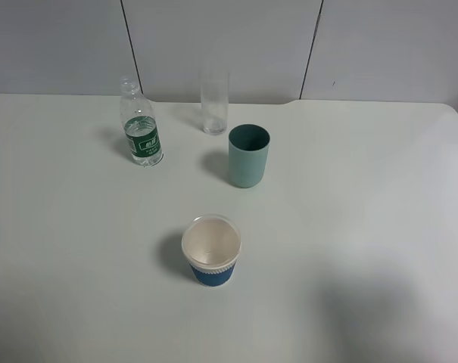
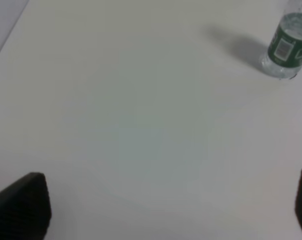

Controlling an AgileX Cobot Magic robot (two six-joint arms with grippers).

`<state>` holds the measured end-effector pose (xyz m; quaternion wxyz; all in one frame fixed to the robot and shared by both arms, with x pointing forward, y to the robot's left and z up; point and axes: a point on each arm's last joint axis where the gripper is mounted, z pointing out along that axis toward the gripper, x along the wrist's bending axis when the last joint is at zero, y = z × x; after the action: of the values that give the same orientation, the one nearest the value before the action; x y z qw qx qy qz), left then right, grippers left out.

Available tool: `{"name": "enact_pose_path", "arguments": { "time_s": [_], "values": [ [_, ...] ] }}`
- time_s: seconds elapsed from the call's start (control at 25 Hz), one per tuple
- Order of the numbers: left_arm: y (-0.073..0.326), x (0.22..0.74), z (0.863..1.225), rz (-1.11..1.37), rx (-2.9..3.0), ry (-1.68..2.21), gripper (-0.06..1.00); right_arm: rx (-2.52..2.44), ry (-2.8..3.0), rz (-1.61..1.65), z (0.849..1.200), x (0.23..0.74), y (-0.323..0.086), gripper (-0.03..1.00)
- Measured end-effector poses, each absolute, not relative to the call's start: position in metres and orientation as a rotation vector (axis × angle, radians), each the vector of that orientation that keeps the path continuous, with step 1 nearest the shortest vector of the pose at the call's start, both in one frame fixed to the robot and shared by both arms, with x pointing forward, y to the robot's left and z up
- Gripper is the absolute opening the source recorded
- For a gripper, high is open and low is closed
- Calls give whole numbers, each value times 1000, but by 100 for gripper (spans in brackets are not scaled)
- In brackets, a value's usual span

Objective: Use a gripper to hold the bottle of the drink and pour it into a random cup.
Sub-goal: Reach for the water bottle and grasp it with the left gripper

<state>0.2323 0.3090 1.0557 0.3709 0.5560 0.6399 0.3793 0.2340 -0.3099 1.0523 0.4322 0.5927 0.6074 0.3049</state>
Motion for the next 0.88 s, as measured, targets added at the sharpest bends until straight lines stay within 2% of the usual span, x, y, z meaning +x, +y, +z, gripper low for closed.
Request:
{"name": "enact_pose_path", "arguments": {
  "time_s": [0.6,0.88],
  "values": [
    [309,237,1057,963,1447,1654,100,1477,1514,760,1052,234,-310,74],
    [308,265,1083,998,1522,1607,100,1477,1514,760,1052,234,-310,74]
  ]
}}
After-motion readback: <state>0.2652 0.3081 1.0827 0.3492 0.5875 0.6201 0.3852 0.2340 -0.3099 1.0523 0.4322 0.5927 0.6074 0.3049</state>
